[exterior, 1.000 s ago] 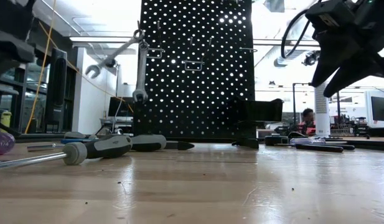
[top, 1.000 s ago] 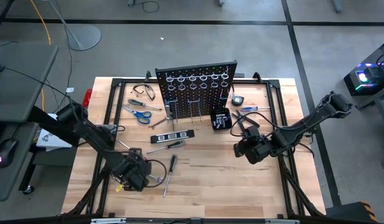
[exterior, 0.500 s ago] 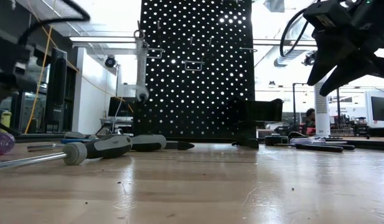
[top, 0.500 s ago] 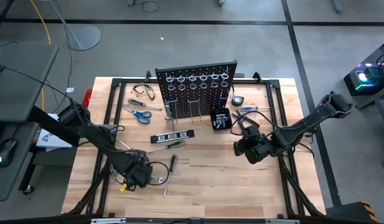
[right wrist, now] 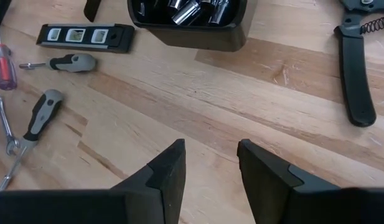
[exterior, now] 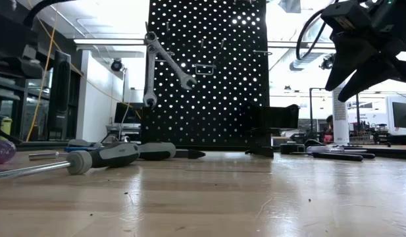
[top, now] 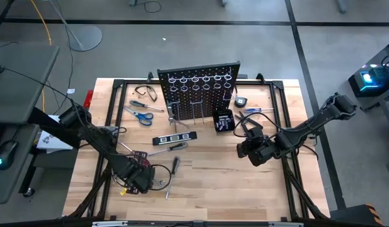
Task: Hang tools onto peg board
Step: Hang the silver wrench on the pegboard
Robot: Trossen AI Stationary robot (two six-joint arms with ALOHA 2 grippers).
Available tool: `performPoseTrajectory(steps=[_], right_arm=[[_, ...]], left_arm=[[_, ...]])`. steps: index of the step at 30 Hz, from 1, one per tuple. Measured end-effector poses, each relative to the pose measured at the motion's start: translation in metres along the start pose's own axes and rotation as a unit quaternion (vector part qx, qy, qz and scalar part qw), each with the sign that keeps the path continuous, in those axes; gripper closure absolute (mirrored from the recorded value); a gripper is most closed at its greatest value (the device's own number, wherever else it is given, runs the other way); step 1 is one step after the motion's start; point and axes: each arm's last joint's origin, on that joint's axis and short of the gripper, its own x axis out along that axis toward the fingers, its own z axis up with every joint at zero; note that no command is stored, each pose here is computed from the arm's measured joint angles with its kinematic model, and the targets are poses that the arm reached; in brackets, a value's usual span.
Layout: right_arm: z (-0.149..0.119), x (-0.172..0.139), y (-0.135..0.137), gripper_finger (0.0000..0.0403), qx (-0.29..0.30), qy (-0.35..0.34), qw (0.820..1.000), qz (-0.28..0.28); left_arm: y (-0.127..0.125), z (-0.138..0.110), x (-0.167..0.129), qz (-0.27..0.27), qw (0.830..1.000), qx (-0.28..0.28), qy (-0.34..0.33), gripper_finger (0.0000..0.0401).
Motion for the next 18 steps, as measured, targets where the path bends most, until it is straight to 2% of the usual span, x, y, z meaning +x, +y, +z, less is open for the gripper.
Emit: performPoseTrajectory(steps=[8, 14, 18], right_arm=[[0.0, 0.0, 0.0, 0.0263, 0.0, 0.001, 1.0, 0.001], [0.0, 0.0, 0.0, 0.0263, 0.001, 0.001, 1.0, 0.001], [0.0, 0.0, 0.007, 0.0263, 0.021, 0.004, 0.999, 0.035]], left_arm=[[0.007, -0.006, 0.017, 0.001, 1.0, -0.005, 0.008, 0.0401], [0.005, -0.008, 0.025, -0.025, 1.0, -0.01, 0.002, 0.0401], [0.005, -0.01, 0.035, -0.039, 0.997, -0.059, -0.011, 0.0401]])
